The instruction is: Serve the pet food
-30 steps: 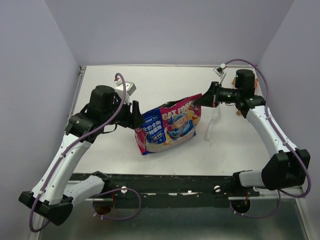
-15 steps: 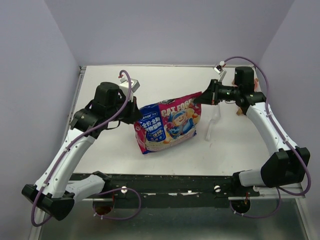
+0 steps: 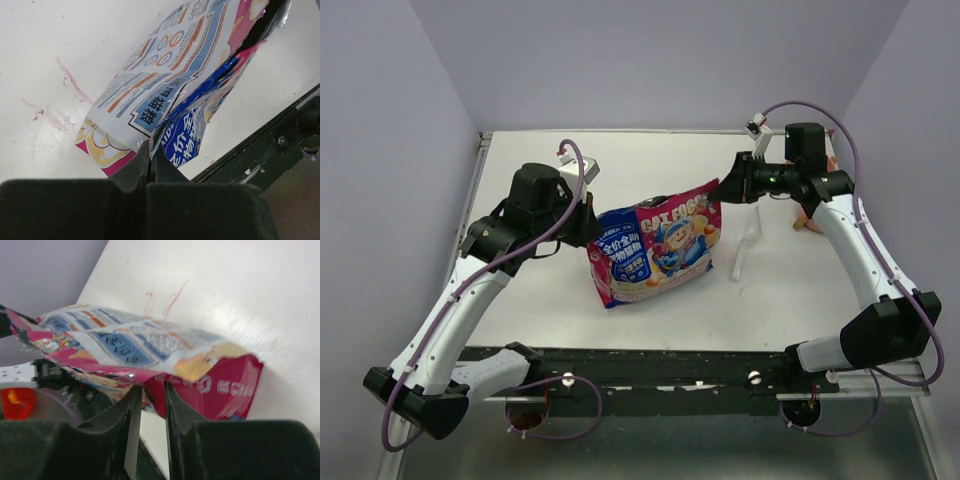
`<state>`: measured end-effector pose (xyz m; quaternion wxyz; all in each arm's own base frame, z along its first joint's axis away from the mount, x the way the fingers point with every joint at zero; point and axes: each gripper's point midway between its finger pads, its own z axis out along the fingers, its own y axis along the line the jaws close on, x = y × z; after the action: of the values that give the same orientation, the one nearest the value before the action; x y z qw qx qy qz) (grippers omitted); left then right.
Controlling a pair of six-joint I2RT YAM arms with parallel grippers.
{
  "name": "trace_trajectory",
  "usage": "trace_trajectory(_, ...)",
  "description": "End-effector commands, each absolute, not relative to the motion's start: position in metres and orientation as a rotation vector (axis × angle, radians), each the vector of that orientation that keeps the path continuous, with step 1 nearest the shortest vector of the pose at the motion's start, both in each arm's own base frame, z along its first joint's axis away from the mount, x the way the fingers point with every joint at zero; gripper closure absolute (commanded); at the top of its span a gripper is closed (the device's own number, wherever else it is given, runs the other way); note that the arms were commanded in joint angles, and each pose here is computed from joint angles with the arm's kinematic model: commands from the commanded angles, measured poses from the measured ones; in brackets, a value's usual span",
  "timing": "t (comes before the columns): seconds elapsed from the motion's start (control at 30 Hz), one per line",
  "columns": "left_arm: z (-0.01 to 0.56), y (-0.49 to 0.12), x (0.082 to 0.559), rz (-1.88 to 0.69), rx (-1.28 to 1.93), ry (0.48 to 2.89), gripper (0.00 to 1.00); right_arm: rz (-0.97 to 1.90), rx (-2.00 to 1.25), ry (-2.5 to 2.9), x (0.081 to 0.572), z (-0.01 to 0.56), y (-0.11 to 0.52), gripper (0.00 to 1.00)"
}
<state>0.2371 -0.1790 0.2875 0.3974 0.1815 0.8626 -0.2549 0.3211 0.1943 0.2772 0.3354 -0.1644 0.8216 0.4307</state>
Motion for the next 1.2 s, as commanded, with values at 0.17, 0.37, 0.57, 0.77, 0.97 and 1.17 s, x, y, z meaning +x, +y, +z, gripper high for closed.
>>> trace_trajectory(0.17,0.311,-0.165,0.238,-0.609,0.410,2.132,1.00,0.738,-0.733,1.969,0.354,0.323,0.219,0.31)
trace_trajectory(0.37,0.312,-0.165,0.236,-0.626,0.380,2.133,1.00,0.695,-1.012,1.819,0.320,0.357,0.268,0.07)
trace_trajectory(0.57,0.312,-0.168,0.234,-0.650,0.378,2.126,1.00,0.684,-1.423,1.617,0.264,0.356,0.331,0.07)
trace_trajectory(0.77,0.314,-0.167,0.231,-0.648,0.397,2.118,1.00,0.684,-1.625,1.516,0.254,0.331,0.364,0.09)
trace_trajectory(0.97,0.315,-0.170,0.225,-0.686,0.421,2.103,1.00,0.655,-1.679,1.494,0.261,0.315,0.377,0.11)
trace_trajectory(1.17,0.317,-0.170,0.223,-0.681,0.445,2.093,1.00,0.554,-1.737,1.509,0.261,0.300,0.377,0.17)
